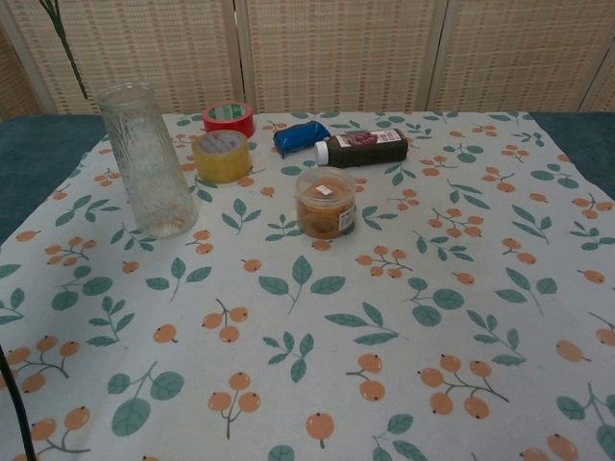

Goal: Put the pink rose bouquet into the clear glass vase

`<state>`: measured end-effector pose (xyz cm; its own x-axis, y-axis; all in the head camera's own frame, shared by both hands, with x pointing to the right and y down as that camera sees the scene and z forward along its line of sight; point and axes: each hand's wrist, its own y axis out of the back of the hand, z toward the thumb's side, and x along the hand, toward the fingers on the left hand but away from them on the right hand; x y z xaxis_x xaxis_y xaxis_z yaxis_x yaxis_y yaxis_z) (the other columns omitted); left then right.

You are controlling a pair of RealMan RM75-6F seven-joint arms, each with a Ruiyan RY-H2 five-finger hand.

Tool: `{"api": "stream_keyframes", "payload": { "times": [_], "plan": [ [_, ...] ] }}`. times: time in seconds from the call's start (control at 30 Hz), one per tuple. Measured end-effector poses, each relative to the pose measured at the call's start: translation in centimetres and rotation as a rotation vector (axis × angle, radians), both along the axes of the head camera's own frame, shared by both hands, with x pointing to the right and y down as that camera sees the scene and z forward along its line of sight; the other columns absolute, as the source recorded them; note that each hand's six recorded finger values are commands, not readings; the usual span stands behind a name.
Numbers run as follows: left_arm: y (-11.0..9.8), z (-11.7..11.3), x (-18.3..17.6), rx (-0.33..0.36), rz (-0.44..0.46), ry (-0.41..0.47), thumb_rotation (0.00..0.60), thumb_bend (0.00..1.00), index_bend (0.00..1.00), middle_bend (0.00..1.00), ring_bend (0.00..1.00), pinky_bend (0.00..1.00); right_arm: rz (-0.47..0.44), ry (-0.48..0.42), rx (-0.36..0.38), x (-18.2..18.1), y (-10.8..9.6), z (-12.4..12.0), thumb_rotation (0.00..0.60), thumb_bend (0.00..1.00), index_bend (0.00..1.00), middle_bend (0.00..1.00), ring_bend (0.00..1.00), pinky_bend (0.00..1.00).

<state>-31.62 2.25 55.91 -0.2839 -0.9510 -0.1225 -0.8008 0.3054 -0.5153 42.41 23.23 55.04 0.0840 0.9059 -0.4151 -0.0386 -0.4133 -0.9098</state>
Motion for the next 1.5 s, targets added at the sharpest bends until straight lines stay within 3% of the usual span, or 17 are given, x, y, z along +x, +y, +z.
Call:
{"api": "stream_keyframes", "payload": {
  "times": [0.47,0.8,1.5],
  "plan": [
    [-0.9,-1.8,2.0,0.026,0.015,0.029,0.600,0.58,0.73,1.00,1.00,1.00,0.004,0.002,-0.012,0.0,0.0,0.1,0.600,0.32,0.24,0.10,0.01,0.34],
    [-0.2,-2.5,3.8,-0.043,0.020,0.142,0.600,0.58,0.73,1.00,1.00,1.00,0.006,-0.003,-0.014,0.1,-0.1,0.0,0.600,0.32,0.24,0.10,0.01,0.34],
    [1.7,0.9,5.0,-0.108,0.019,0.147,0.600,0.58,0.73,1.00,1.00,1.00,0.008,0.002,-0.025,0.1,-0.2,0.3,0.600,0.32,0.24,0.10,0.01,0.34]
  ]
}}
